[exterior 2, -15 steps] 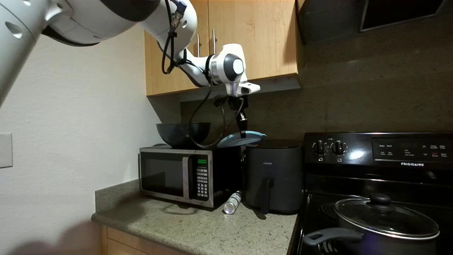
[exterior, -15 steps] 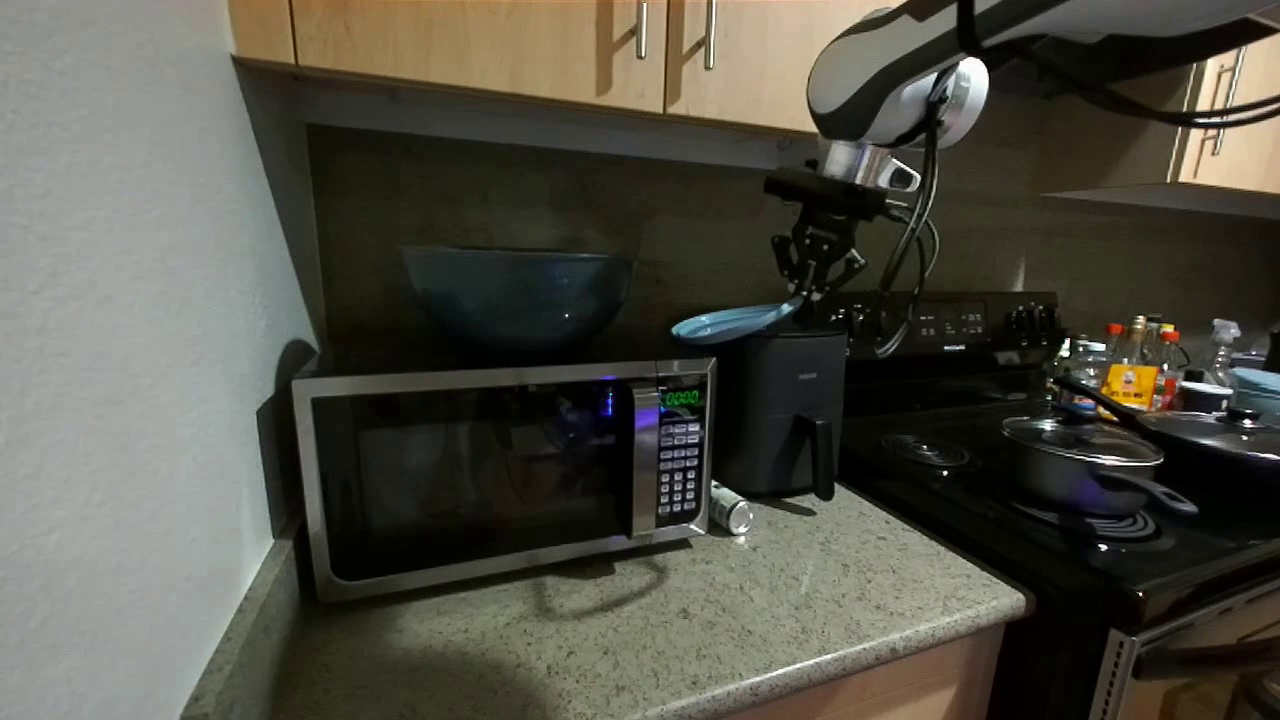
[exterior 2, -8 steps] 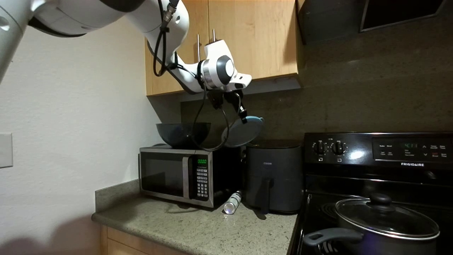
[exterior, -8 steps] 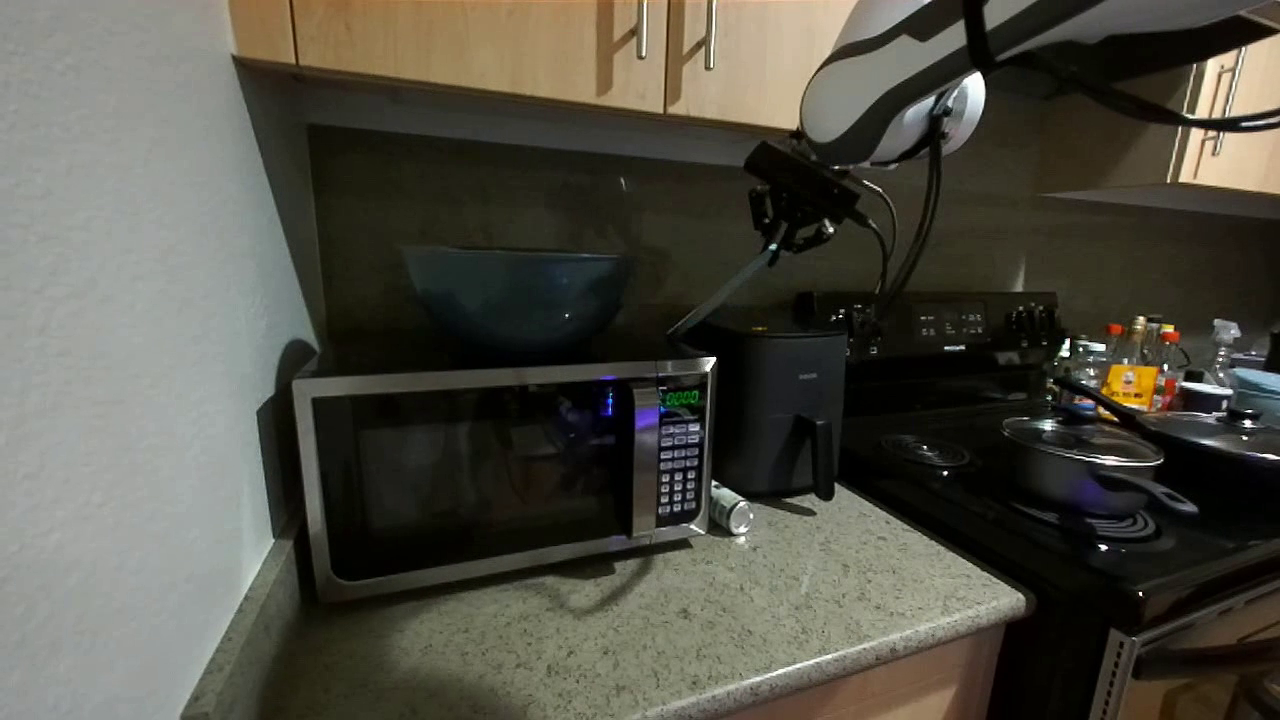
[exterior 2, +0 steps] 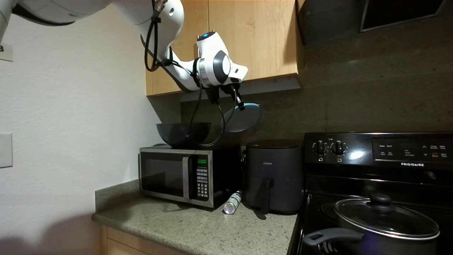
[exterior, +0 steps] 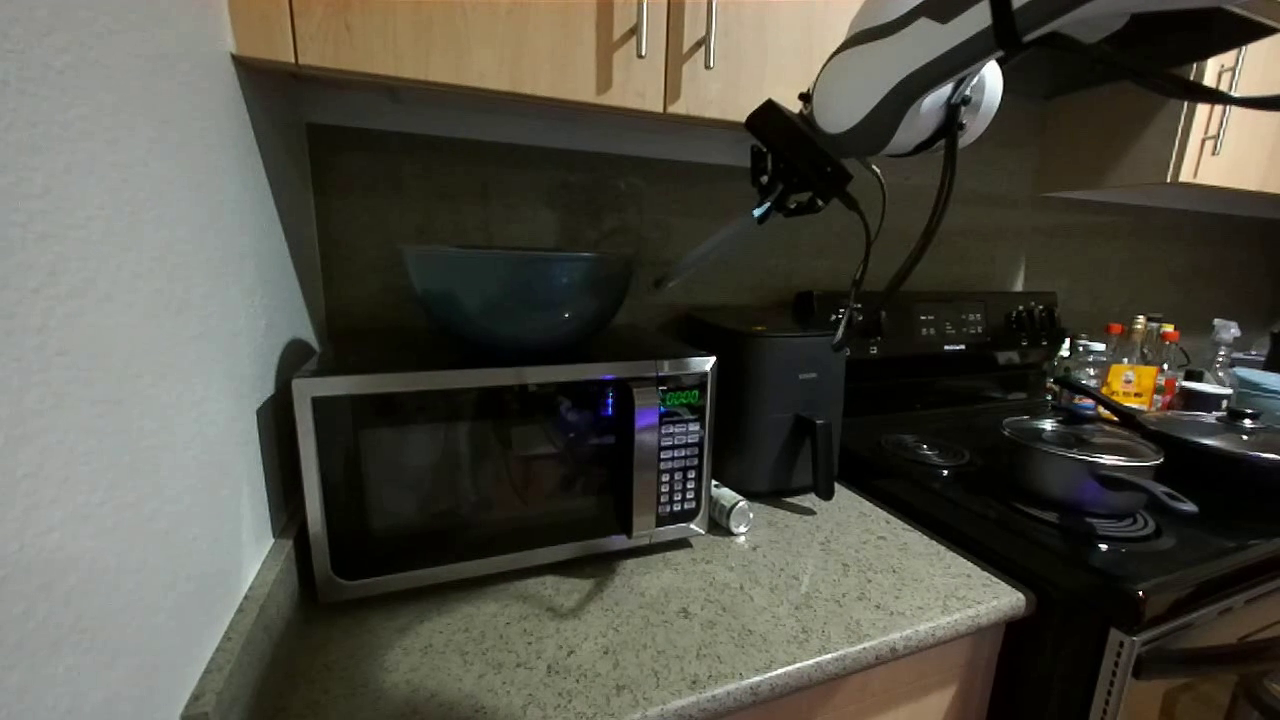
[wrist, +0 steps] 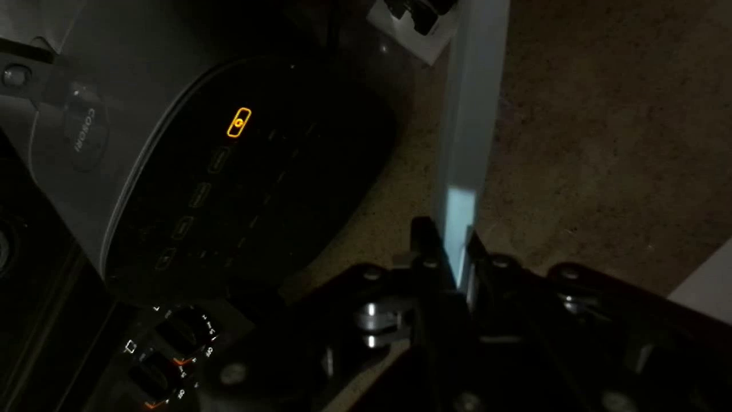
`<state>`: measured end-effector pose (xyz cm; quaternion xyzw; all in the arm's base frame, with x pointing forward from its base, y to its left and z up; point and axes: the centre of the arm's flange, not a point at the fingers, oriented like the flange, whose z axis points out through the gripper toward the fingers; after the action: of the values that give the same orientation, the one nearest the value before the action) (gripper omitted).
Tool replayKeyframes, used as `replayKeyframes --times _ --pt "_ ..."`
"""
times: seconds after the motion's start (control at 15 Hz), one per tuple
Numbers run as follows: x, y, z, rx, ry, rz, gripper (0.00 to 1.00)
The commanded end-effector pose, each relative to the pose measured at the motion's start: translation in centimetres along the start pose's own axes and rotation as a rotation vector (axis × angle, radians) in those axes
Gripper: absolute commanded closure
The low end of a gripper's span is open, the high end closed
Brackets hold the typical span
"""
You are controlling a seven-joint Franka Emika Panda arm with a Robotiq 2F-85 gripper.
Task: Remove the blue plate from the top of the air fryer and put it in the blue bowl, place the bowl on top of the air fryer
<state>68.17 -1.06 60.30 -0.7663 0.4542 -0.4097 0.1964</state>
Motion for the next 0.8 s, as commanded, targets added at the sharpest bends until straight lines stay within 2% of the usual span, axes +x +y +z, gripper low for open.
replayKeyframes --times 0.0,0.4,0.6,0.73 --pt "0.8 0.2 -1.6 0.053 -0.023 0.064 0.93" --pt "2.1 -0.2 -4.7 0.246 -0.062 0.191 0.93" --pt "2.0 -0.6 -5.7 0.312 -0.136 0.233 0.93" --pt "0.8 -1.4 -5.7 0.316 -0.215 0.221 0.93"
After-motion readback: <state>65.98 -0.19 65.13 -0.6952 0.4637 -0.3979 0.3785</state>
